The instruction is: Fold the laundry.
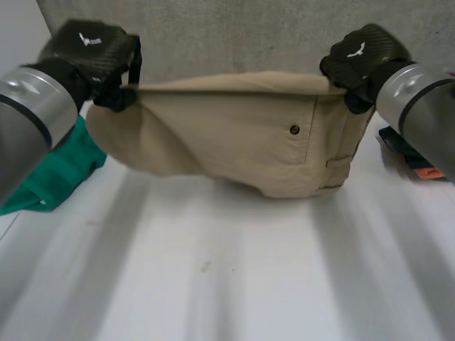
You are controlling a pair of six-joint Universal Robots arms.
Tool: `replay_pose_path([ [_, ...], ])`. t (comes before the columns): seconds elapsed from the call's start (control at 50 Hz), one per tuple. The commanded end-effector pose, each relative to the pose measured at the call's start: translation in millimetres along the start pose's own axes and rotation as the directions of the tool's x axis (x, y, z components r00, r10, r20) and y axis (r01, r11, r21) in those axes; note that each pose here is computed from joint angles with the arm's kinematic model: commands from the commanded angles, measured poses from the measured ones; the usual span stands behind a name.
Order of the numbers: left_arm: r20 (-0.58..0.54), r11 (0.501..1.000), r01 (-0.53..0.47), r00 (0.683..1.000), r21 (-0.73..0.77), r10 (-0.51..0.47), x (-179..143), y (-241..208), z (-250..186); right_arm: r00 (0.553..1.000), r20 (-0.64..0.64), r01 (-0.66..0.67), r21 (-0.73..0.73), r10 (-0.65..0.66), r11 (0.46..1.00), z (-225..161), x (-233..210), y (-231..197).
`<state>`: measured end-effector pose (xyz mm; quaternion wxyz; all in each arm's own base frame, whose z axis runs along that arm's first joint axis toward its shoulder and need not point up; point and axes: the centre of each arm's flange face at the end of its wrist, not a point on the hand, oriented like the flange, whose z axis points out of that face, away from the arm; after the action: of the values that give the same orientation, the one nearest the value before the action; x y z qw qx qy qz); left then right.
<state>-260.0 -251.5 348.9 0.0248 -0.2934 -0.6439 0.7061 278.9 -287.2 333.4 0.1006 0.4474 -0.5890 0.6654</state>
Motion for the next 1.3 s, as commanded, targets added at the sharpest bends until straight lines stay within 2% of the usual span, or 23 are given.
replay_pose_path([
  [0.02, -0.032, 0.993, -0.042, 0.999, -0.107, 0.039, 12, 52, 56, 0.995, 0.102, 0.013, -0.033, -0.009, 0.999, 41, -37, 34],
  [0.1, 0.024, 0.997, -0.052, 0.998, 0.049, 0.051, 5, 49, 104, 1.0, -0.007, 0.011, 0.06, -0.011, 0.998, 81, -40, 38],
  [0.12, 0.076, 0.988, -0.057, 0.996, 0.146, 0.046, -4, 37, 121, 0.992, -0.122, 0.01, 0.15, 0.008, 0.989, 99, -29, 28],
  [0.18, 0.18, 0.934, -0.089, 0.983, 0.347, 0.027, -26, -4, 132, 0.948, -0.31, 0.027, 0.317, 0.076, 0.948, 118, -1, 5],
  [0.2, 0.238, 0.875, -0.111, 0.971, 0.472, -0.006, -40, -32, 134, 0.899, -0.414, 0.058, 0.441, 0.146, 0.895, 122, 23, -14],
  [0.26, 0.287, 0.774, -0.125, 0.955, 0.62, -0.075, -55, -70, 125, 0.84, -0.483, 0.101, 0.586, 0.246, 0.804, 121, 47, -34],
  [0.28, 0.303, 0.728, -0.129, 0.946, 0.674, -0.113, -63, -85, 118, 0.82, -0.489, 0.127, 0.66, 0.296, 0.741, 119, 56, -43],
  [0.32, 0.304, 0.714, -0.124, 0.944, 0.689, -0.129, -64, -92, 112, 0.826, -0.469, 0.13, 0.698, 0.313, 0.704, 117, 57, -48],
  [0.36, 0.293, 0.741, -0.11, 0.949, 0.663, -0.121, -60, -86, 109, 0.848, -0.437, 0.121, 0.71, 0.299, 0.693, 119, 52, -48],
  [0.42, 0.274, 0.793, -0.088, 0.956, 0.602, -0.102, -52, -68, 108, 0.873, -0.402, 0.095, 0.696, 0.276, 0.712, 123, 43, -41],
  [0.44, 0.262, 0.832, -0.074, 0.961, 0.55, -0.088, -46, -51, 108, 0.892, -0.369, 0.068, 0.679, 0.26, 0.731, 126, 36, -34],
  [0.5, 0.243, 0.887, -0.054, 0.968, 0.459, -0.067, -34, -22, 106, 0.919, -0.316, 0.023, 0.639, 0.235, 0.769, 130, 22, -20],
  [0.52, 0.232, 0.915, -0.044, 0.971, 0.4, -0.055, -26, -2, 104, 0.937, -0.271, -0.014, 0.602, 0.221, 0.798, 132, 11, -6],
  [0.58, 0.204, 0.951, -0.028, 0.978, 0.307, -0.037, -10, 31, 99, 0.96, -0.195, -0.068, 0.532, 0.2, 0.844, 134, -12, 16],
  [0.6, 0.185, 0.969, -0.02, 0.982, 0.246, -0.027, 2, 52, 95, 0.974, -0.133, -0.098, 0.479, 0.183, 0.872, 133, -32, 33],
  [0.68, 0.095, 0.997, -0.002, 0.995, 0.079, -0.006, 37, 108, 79, 0.991, -0.005, -0.126, 0.354, 0.136, 0.927, 125, -79, 75],
  [0.78, -0.012, 0.995, -0.013, 1.0, -0.101, 0.011, 76, 166, 59, 0.99, 0.108, -0.107, 0.187, 0.088, 0.976, 108, -129, 120],
  [0.84, -0.048, 0.982, -0.025, 0.999, -0.19, 0.016, 89, 186, 43, 0.984, 0.173, -0.068, 0.099, 0.05, 0.993, 94, -149, 139],
  [0.9, -0.061, 0.968, -0.034, 0.998, -0.249, 0.02, 91, 187, 28, 0.978, 0.206, -0.047, 0.059, 0.033, 0.997, 85, -156, 145],
  [0.98, -0.057, 0.964, -0.033, 0.998, -0.262, 0.019, 86, 170, 14, 0.971, 0.227, -0.071, -0.022, 0.074, 0.997, 71, -155, 147],
  [1.1, -0.085, 0.973, -0.036, 0.996, -0.229, 0.017, 72, 134, 1, 0.968, 0.222, -0.112, -0.048, 0.12, 0.993, 53, -145, 135],
  [1.2, -0.1, 0.971, 0.003, 0.995, -0.239, -0.027, 50, 115, 14, 0.964, 0.221, -0.141, -0.044, 0.148, 0.989, 41, -144, 128],
  [1.3, -0.096, 0.94, 0.05, 0.992, -0.338, -0.088, 38, 129, 41, 0.963, 0.217, -0.155, -0.045, 0.161, 0.987, 37, -144, 127],
])
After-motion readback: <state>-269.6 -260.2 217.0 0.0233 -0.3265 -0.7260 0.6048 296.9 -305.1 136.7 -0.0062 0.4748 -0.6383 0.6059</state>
